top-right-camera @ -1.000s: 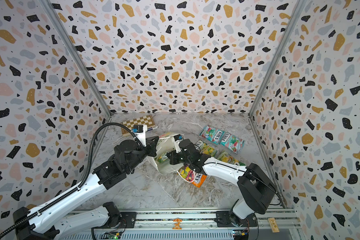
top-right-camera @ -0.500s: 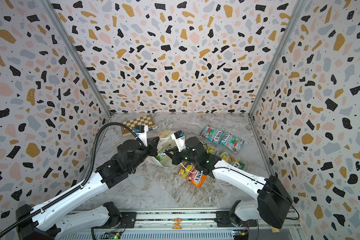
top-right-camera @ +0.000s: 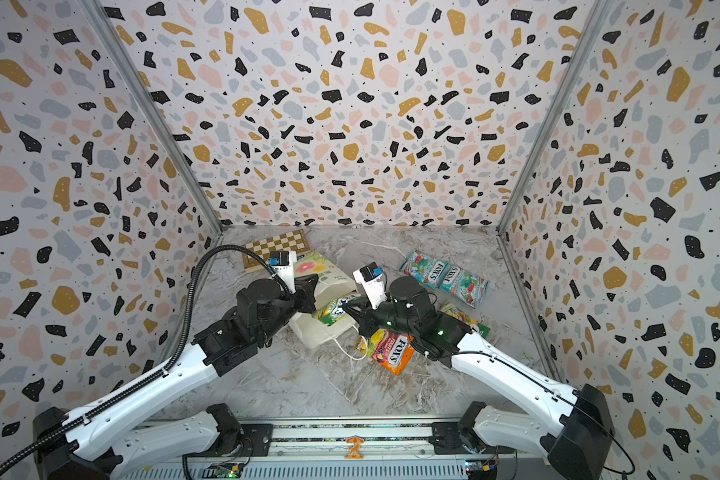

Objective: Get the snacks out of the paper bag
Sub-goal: 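Pull the green packet out of the bag with the right gripper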

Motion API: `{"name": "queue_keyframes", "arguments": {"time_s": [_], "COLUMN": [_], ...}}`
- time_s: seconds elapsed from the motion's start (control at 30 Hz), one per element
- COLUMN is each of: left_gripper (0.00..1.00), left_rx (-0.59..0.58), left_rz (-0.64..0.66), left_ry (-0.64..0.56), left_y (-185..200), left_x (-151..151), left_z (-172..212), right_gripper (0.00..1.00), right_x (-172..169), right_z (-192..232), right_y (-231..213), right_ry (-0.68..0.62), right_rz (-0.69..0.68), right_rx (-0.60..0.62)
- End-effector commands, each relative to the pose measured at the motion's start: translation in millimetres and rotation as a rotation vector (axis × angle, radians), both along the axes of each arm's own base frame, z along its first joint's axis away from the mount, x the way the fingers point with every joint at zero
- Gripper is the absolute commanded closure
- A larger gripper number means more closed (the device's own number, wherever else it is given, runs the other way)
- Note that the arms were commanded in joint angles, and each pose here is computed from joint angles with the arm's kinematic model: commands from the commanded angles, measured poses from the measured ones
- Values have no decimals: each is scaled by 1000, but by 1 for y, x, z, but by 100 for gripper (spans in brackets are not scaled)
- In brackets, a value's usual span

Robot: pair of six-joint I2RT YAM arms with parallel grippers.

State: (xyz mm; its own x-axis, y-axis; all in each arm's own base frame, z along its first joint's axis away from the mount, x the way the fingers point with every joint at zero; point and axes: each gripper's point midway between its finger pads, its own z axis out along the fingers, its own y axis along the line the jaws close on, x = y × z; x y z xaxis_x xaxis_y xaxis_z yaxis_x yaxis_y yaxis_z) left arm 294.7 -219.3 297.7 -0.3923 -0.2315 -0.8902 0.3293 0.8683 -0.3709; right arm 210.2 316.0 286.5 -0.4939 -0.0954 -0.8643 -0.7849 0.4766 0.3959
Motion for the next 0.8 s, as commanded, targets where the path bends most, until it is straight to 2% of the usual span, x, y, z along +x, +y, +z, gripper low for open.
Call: {"name": "queue_keyframes", "arguments": {"time_s": [0.0, 0.17, 0.33, 0.77], "left_gripper": [100, 100, 100, 100], "left_rx": [-17, -19, -21, -13], "left_rz": [11, 8, 7, 34], "left_ry": [-24, -24, -28, -46], "left_y": [0, -1, 0, 6], "left_x": [2, 3, 2, 2], "left_z": [8, 9, 11, 18], "right_gripper": [100, 100, 100, 100], "right_x": [-4, -4, 5, 28], "right_z": [30, 38, 30, -13], "right_y": [-16, -32, -57, -147], "right_ry": [-98, -127, -136, -21], "right_rz": [-28, -81, -185, -481], "right_rx": [10, -14, -97, -282]}}
